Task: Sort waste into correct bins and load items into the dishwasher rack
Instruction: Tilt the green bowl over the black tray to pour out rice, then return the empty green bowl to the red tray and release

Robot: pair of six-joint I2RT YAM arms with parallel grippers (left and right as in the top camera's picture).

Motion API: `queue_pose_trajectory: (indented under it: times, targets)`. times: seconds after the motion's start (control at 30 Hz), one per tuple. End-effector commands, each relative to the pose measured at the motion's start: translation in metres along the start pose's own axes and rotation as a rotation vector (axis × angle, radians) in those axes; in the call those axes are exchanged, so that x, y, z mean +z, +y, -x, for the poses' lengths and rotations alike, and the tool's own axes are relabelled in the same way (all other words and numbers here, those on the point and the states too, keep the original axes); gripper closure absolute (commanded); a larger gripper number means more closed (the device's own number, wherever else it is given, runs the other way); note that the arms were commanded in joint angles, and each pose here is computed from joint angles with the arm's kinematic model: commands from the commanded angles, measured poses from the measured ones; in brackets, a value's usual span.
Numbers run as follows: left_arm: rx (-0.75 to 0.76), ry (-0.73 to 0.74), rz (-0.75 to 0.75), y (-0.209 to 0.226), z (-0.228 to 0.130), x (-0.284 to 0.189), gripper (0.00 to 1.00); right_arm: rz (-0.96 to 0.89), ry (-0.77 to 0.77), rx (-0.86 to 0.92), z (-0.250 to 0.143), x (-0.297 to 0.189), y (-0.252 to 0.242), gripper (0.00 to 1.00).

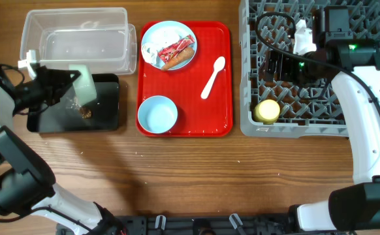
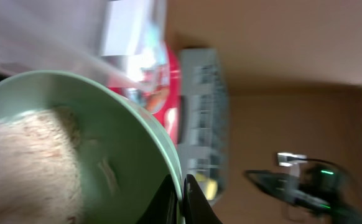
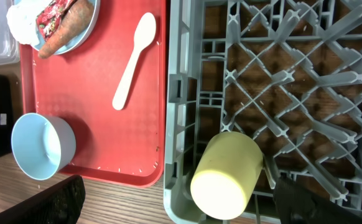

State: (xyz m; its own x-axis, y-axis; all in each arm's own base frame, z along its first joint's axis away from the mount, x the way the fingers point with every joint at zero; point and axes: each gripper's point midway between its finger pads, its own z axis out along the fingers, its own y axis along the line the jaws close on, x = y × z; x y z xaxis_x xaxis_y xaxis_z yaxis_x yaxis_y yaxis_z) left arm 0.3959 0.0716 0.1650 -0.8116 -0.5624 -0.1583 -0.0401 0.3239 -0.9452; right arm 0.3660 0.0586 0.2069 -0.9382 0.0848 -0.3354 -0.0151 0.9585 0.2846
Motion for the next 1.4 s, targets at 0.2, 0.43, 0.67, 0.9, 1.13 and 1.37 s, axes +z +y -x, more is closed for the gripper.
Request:
queue_pose_trajectory:
  times: [0.2,0.43,0.67,0.9,1.13,1.37]
  targets:
    - [-0.043,-0.054,-0.291,-0.036,0.009,-0.028,0.96,0.013,-0.013,-0.028,0.003,-0.005,0.005,0.02]
    - [-0.204,-0.031,-0.295,-0.036,0.009,-0.029,0.96,0.013,-0.013,-0.029,0.003,-0.005,0.005,0.02]
    - [-0.199,-0.032,-0.294,-0.036,0.009,-0.028,0.96,0.013,-0.016,-0.049,0.004,-0.005,0.005,0.02]
    - [-0.178,0.022,-0.296,-0.047,-0.001,-0.010,0.96,0.013,-0.017,-0.057,0.004,-0.005,0.005,0.01]
    - [0.110,0.207,0.036,-0.066,-0.054,0.084,0.96,0.013,-0.016,-0.078,0.004,-0.005,0.005,0.01]
    - [0.596,0.320,0.467,-0.056,-0.135,0.206,0.96,0.012,-0.007,-0.076,0.001,-0.005,0.005,0.01]
